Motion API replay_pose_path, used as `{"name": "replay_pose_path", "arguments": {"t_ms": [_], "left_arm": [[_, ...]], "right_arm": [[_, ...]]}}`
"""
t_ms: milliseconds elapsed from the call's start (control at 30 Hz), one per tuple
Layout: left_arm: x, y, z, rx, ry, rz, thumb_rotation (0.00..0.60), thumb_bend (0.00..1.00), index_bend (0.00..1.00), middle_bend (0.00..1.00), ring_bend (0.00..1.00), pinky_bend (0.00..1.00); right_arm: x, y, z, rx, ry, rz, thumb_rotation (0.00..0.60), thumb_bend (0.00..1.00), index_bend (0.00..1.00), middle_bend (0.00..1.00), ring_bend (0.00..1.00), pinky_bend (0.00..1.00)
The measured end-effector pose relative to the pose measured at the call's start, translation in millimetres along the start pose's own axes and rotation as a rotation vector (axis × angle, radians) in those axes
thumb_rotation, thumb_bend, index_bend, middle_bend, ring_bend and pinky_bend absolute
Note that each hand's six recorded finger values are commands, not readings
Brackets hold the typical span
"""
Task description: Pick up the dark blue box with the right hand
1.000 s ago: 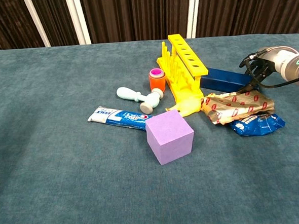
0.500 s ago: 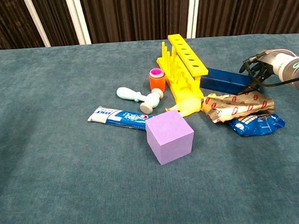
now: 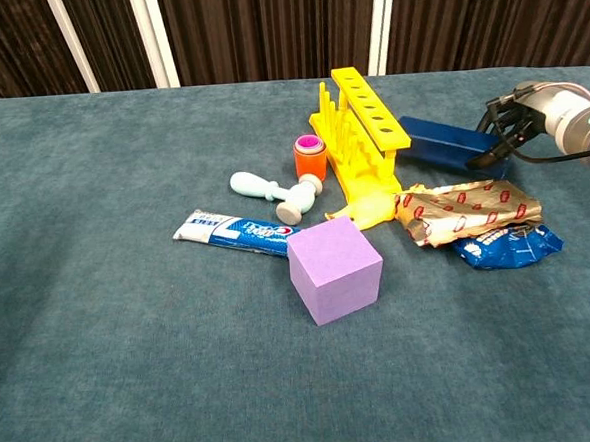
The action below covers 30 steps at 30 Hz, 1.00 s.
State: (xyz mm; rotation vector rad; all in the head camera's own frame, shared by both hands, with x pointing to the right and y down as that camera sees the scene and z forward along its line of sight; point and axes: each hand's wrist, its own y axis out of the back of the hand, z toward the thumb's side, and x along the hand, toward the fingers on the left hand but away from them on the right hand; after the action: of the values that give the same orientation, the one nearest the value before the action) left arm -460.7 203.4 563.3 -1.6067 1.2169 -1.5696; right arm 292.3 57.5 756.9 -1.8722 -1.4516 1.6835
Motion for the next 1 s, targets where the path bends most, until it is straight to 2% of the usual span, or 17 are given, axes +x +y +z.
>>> {"name": "replay_pose_path", "arguments": {"t_ms": [167, 300, 533, 733, 1000], "left_arm": [[0, 0, 0, 0.003, 0.0, 0.001, 0.6, 0.51, 0.14, 0.0, 0.0, 0.0], [0, 0, 0, 0.008, 0.0, 0.004, 0.6, 0.51, 0.14, 0.0, 0.0, 0.0], [-1, -1, 1, 0.014, -0.005, 0.007, 0.6, 0.51, 0.14, 0.0, 0.0, 0.0], [-1, -1, 1, 0.017, -0.004, 0.01, 0.6, 0.51, 0.14, 0.0, 0.0, 0.0], [-1, -1, 2, 0.021, -0.009, 0.011, 0.6, 0.51, 0.14, 0.0, 0.0, 0.0]], "right_arm": [[6, 14, 4, -0.066, 0.042, -0.023, 0.6, 0.44, 0.51, 0.64, 0.61, 0.27], [15, 38, 6, -0.14, 0.075, -0.054, 0.6, 0.44, 0.5, 0.64, 0.61, 0.27], [51, 99, 5, -0.265, 0.159, -0.117, 0.6, 0.41, 0.5, 0.62, 0.6, 0.27], [87, 142, 2, -0.316, 0.219, -0.139, 0.6, 0.39, 0.5, 0.61, 0.59, 0.27], [126, 176, -3, -0.381, 0.292, -0.159, 0.6, 0.39, 0.5, 0.6, 0.59, 0.27]]}}
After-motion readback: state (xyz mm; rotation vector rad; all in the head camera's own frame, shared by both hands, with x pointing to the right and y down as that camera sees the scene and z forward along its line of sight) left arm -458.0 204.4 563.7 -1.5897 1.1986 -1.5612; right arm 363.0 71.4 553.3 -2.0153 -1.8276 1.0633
